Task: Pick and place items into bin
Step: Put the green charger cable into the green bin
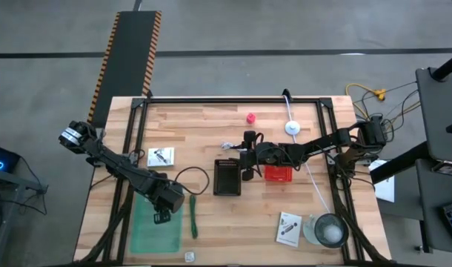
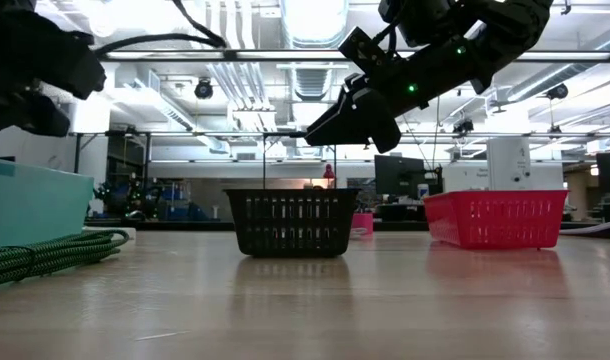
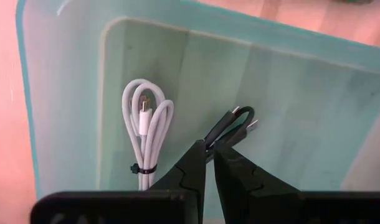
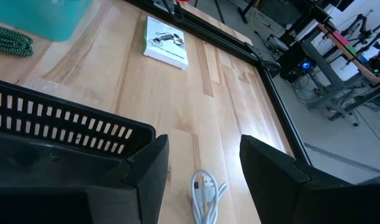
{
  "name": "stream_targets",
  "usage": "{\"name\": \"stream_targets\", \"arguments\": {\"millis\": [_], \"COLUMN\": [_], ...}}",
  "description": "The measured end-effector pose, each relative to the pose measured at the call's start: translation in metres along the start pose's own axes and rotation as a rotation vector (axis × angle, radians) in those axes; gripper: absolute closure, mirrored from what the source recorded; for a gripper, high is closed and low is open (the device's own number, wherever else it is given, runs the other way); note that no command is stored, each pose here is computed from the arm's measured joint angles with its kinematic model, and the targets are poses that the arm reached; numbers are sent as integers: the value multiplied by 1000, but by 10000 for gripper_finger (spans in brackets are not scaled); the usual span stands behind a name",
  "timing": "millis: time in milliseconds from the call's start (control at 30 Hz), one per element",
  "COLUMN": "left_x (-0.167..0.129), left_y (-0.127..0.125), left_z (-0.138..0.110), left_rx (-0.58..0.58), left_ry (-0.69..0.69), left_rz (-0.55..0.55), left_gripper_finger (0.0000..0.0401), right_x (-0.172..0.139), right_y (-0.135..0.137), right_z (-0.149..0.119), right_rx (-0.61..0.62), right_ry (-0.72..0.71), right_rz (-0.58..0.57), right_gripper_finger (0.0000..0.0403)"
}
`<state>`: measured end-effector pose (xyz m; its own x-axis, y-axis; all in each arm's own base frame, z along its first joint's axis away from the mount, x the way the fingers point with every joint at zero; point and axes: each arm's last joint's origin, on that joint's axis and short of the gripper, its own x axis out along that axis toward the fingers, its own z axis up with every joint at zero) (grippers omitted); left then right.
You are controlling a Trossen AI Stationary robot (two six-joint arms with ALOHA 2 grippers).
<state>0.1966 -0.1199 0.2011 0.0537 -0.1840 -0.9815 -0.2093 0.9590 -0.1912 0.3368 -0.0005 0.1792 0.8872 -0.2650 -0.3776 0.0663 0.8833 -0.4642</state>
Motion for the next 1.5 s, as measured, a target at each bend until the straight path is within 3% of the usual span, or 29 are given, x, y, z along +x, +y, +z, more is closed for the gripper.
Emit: {"name": "stream_targets", "arguments": {"millis": [167,333,467,600,733,867,1167,1500], "left_x": [-6,-15,-25,-29,-32,-35,-17,14], "left_y": [-3,-4,-7,-12,-20,-24,-27,-27], "left_z": [3,10,17,25,33,40,46,54], "left_rx": [121,237,286,326,485,604,673,684], "left_ry": [-30,-142,-225,-309,-422,-510,-455,-324], "left_rz": [-1,97,154,135,123,161,196,215], "left_gripper_finger": [385,385,386,385,383,354,242,228], "right_x": [0,0,0,0,0,0,0,0], "right_y": [0,0,0,0,0,0,0,0], "right_z": [0,0,0,0,0,0,0,0], "right_rx": [0,0,1,1,1,2,5,5], "right_ry": [0,-1,-3,-5,-5,-5,-5,-5], "right_rz": [0,-1,-2,-2,-2,-2,-2,-2], "right_gripper_finger": [218,218,218,218,218,218,218,218]}}
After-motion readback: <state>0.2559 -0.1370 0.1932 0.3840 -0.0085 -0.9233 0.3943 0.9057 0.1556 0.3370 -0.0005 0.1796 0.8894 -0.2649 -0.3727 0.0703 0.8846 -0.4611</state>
